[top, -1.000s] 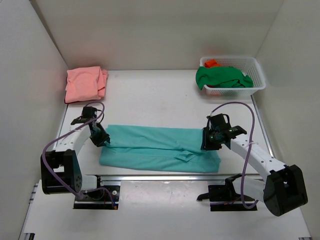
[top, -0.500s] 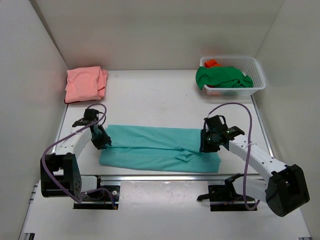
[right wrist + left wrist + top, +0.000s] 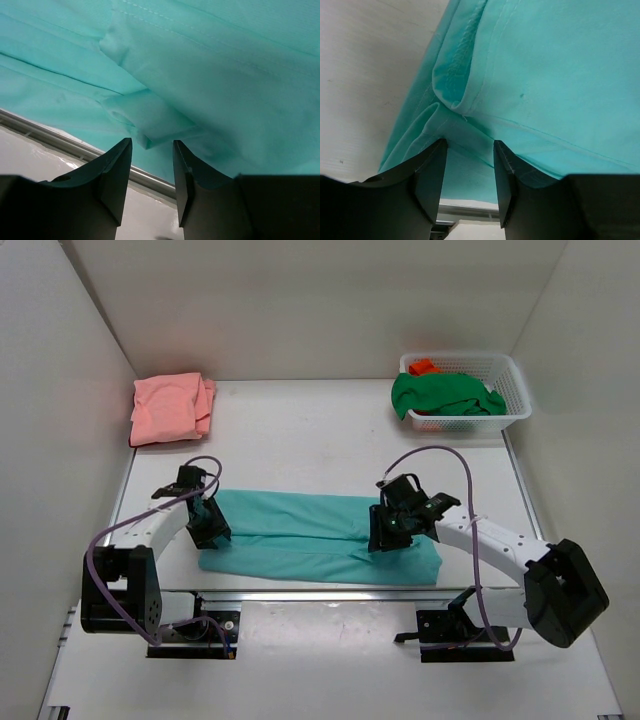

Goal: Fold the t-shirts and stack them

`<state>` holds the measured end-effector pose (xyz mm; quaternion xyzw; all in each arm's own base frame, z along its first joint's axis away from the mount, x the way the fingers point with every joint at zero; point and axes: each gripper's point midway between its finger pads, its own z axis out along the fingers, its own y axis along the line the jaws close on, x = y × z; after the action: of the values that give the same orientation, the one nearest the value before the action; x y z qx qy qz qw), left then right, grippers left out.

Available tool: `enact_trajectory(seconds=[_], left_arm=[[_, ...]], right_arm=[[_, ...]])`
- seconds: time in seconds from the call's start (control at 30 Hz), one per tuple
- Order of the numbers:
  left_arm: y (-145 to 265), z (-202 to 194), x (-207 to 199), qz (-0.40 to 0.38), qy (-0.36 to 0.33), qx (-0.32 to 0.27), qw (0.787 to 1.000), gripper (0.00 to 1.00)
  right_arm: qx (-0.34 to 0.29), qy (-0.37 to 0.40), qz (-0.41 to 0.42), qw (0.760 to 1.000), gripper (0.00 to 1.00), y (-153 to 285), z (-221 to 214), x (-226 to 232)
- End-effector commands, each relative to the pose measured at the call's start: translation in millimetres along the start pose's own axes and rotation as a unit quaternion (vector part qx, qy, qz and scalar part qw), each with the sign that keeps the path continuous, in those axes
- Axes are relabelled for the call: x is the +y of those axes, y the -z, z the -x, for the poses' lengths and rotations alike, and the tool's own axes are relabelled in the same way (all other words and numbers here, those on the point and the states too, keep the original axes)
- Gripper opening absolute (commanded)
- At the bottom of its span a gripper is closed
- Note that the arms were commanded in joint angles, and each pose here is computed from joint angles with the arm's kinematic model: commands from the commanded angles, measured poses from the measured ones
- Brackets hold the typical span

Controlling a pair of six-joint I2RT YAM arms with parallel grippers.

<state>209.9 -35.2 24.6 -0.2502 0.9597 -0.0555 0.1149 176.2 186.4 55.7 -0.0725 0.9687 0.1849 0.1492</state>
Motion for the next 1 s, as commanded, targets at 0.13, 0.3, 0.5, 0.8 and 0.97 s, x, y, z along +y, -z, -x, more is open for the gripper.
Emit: enact_trajectory(seconds=[0.13,0.3,0.5,0.8,0.97], left_arm=[[-9,-3,-2,-0.004,-0.009,-0.001,1.000,0.53],[-12,-4,-4,-0.006,-0.013,0.007,1.000,0.34],[-1,8,-10,-0.019,-0.005,-0.010,1.000,0.00],[12,26,-11,-0.007,0.002,-0.033,0.999,0.00],[14,27,-14,-0.013,-0.001,-0.034,0.999,0.00]], right_arm=[[-0.019,0.031,0.041,0.999,0.41,-10,20,33],[-0.001,0.044,0.037,0.998,0.36,-22,20,35],[-0.026,0.054,0.036,0.998,0.00,-7,36,42],[-0.057,0.051,0.020,0.997,0.00,11,68,34],[-0.058,0.050,0.020,0.997,0.00,11,74,33]])
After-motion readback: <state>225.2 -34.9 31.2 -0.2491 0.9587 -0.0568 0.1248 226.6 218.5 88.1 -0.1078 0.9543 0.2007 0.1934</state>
